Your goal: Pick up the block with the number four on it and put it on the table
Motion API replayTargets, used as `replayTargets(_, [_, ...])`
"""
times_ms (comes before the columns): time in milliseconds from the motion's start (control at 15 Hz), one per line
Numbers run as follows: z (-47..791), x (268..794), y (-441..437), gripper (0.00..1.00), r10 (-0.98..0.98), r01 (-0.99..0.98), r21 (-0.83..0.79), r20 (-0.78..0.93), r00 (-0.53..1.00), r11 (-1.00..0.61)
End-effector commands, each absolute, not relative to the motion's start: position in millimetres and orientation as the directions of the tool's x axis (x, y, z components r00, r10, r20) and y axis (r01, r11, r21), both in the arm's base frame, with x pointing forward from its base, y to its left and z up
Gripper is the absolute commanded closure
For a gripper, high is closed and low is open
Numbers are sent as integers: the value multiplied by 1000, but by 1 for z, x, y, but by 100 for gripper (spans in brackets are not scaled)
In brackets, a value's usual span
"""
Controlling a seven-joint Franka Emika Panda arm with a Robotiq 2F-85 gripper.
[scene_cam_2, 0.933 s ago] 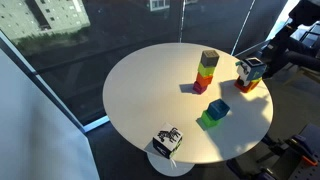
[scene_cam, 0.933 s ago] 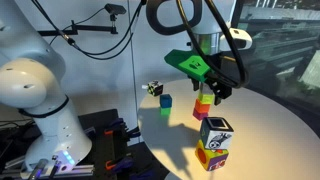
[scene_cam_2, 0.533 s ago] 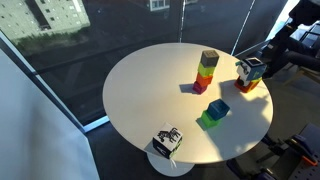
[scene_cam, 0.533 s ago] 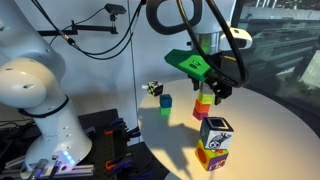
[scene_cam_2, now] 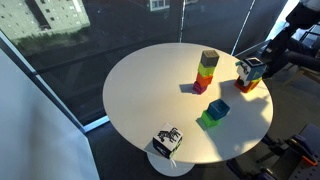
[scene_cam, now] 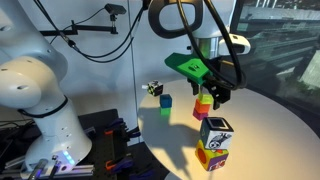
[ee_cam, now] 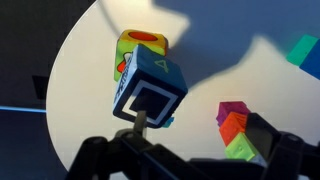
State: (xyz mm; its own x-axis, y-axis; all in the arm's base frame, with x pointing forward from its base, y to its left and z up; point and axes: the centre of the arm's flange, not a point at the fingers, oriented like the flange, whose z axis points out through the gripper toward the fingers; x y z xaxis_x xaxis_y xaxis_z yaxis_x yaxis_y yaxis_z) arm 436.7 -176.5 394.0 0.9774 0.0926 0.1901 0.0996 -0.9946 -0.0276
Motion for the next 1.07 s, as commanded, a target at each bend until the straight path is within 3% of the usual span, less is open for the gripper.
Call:
replayTargets(0, [388,449,-176,0,54,51,24,154,987,-998])
replayTargets(1000, [325,478,-175,0,-67,-85,147,119,991,-985])
